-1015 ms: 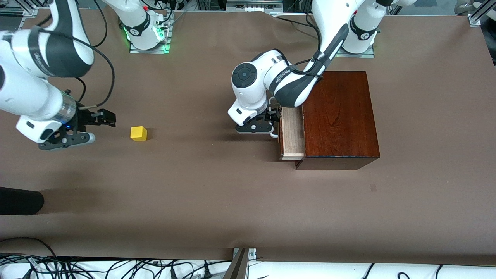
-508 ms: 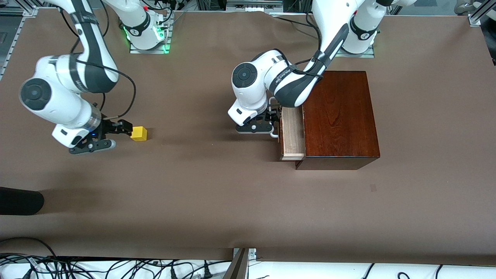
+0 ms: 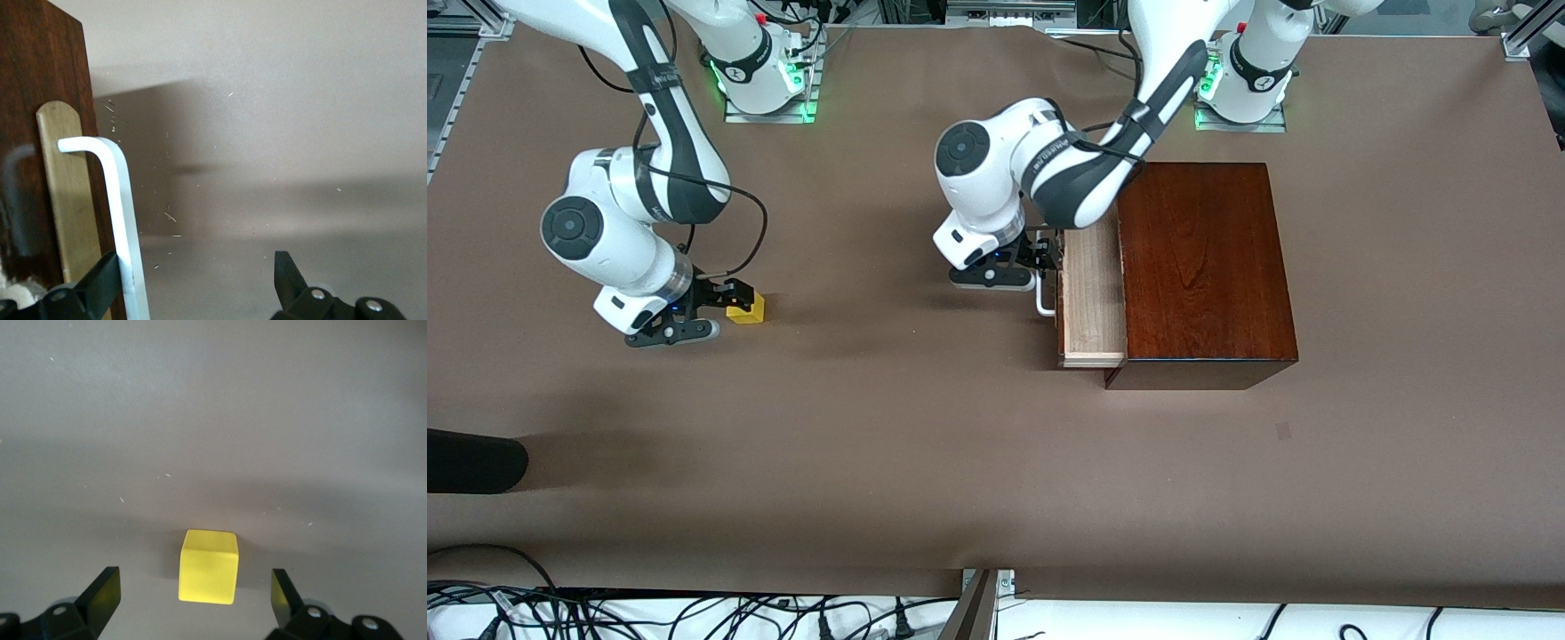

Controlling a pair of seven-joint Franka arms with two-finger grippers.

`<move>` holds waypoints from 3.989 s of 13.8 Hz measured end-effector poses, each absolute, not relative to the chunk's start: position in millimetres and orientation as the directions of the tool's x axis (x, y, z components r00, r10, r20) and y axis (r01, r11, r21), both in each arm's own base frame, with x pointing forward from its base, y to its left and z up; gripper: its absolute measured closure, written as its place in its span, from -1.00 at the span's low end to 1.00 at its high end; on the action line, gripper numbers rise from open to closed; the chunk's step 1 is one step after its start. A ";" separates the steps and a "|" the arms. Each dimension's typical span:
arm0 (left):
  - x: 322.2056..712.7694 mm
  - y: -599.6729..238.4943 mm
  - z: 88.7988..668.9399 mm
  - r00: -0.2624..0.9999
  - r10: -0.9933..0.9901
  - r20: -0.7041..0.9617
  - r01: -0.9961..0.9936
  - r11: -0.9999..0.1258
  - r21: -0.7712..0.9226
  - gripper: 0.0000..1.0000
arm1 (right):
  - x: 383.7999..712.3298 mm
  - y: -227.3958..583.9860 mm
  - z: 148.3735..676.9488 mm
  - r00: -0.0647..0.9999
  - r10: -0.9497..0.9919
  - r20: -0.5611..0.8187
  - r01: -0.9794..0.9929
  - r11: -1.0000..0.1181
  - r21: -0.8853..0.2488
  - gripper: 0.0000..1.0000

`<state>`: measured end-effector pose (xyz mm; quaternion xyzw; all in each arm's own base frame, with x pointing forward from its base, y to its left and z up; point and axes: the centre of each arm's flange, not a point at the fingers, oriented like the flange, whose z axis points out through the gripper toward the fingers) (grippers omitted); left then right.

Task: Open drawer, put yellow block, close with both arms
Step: 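Grasp the yellow cube with the right gripper while the left gripper withdraws, then carry the yellow cube with the right gripper over the open drawer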

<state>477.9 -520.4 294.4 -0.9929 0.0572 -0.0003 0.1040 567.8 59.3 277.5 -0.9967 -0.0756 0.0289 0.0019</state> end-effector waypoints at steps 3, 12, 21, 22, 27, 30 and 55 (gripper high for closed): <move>477.7 -522.6 303.0 0.993 -0.116 -0.007 -0.115 -0.970 -0.216 -1.00 | 558.2 57.5 255.6 0.989 0.141 -0.052 0.140 -0.990 -0.011 -1.00; 573.9 -383.9 460.9 0.986 -0.141 -0.091 -0.157 -0.966 -0.206 -1.00 | 538.4 53.0 199.3 0.990 0.123 -0.061 0.124 -0.992 0.000 -0.96; 613.6 -138.6 568.6 0.962 -0.169 -0.215 -0.187 -0.980 -0.067 -1.00 | 548.2 57.3 202.7 0.993 0.112 -0.047 0.112 -0.994 0.000 -0.11; 613.9 -120.5 575.4 0.965 -0.159 -0.209 -0.172 -0.984 -0.044 -1.00 | 554.2 62.4 216.4 0.991 0.119 -0.055 0.119 -0.993 -0.005 -0.11; 596.7 -30.7 582.7 0.995 -0.038 -0.089 -0.033 -0.998 0.048 -1.00 | 599.9 111.6 345.0 0.974 0.201 -0.105 0.197 -0.979 -0.045 -0.11; 575.1 -21.2 582.8 0.999 -0.033 -0.034 -0.032 -0.998 0.045 -1.00 | 610.0 171.2 404.4 0.953 0.297 -0.060 0.293 -0.954 -0.066 -0.11; 559.6 -22.5 588.5 0.997 -0.055 -0.059 -0.057 -0.998 -0.026 -1.00 | 415.2 656.1 379.9 0.147 0.988 0.046 0.981 -0.152 0.124 -0.11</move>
